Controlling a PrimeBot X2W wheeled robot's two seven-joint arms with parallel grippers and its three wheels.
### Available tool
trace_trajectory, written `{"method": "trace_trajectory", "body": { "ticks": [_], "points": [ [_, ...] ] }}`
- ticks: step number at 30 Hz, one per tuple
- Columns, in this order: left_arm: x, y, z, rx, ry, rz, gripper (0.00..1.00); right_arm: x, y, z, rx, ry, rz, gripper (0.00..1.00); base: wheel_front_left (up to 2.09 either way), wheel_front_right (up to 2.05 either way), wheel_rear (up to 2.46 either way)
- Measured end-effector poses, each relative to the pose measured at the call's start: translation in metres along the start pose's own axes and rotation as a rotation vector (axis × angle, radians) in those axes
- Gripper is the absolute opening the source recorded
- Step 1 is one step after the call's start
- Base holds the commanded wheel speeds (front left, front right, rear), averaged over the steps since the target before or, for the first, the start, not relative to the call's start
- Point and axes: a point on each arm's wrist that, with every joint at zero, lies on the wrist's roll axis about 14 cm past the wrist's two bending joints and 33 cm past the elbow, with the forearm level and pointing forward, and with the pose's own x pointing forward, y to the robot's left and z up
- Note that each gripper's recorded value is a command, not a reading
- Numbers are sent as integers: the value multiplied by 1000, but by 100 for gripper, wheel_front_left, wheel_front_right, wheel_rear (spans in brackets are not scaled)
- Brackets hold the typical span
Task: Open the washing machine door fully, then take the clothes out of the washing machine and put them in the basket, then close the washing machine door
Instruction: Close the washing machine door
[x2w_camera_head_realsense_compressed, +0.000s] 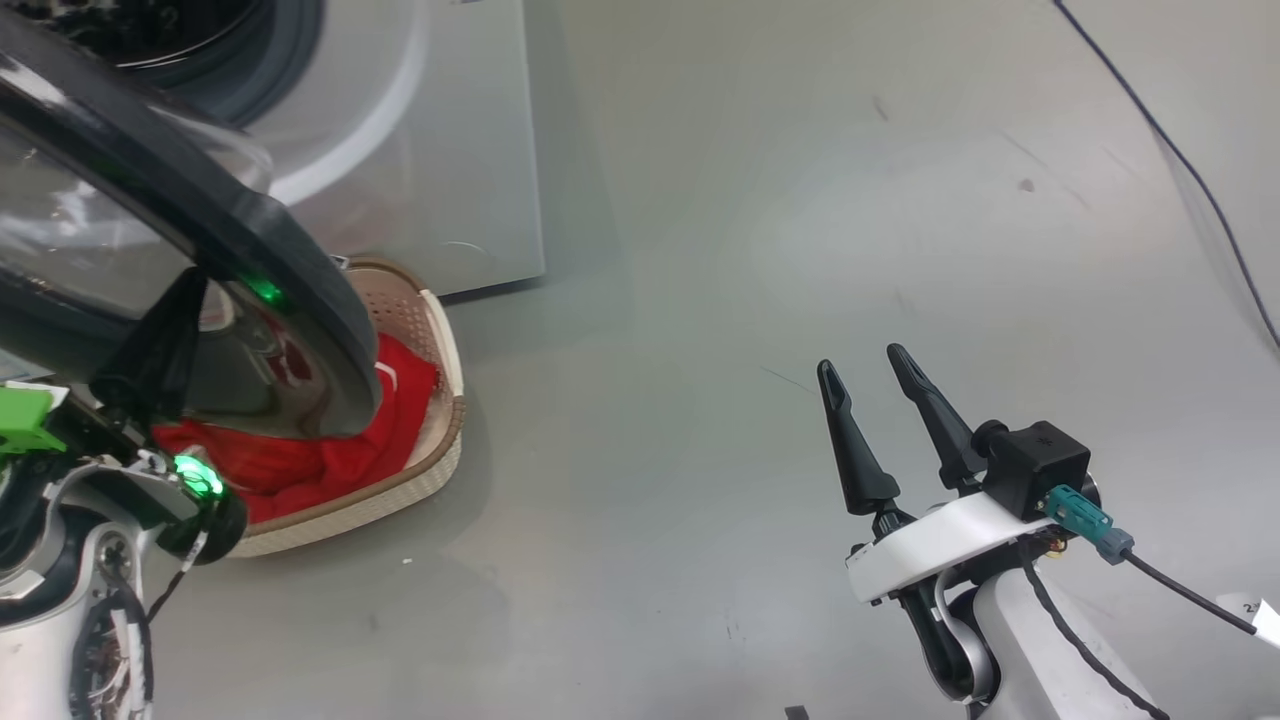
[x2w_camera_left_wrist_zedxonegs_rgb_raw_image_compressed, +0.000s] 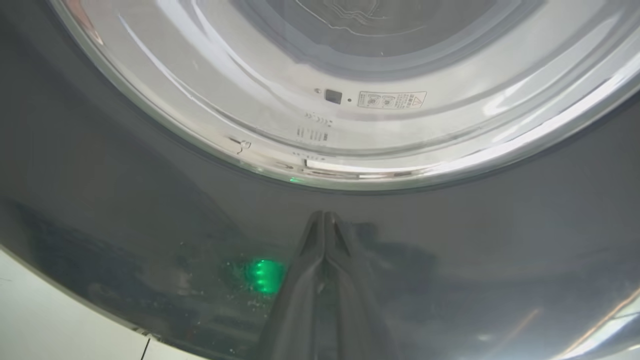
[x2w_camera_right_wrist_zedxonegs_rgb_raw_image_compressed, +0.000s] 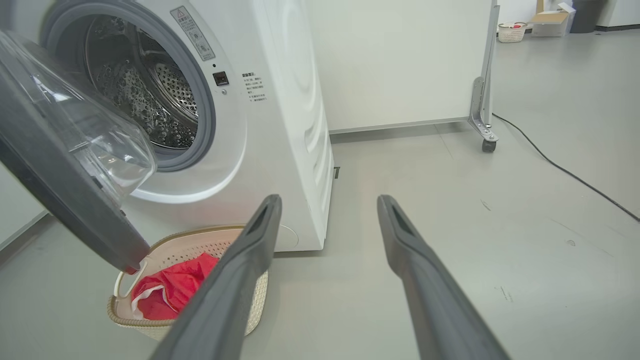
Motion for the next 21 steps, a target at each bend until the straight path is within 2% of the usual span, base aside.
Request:
{"method": "trace_trajectory", "body": {
  "ticks": [21],
  "points": [
    [86, 19, -12, 24, -29, 46, 0, -31, -59, 14, -11, -32, -215, 100, 0, 0, 0]
  ]
}}
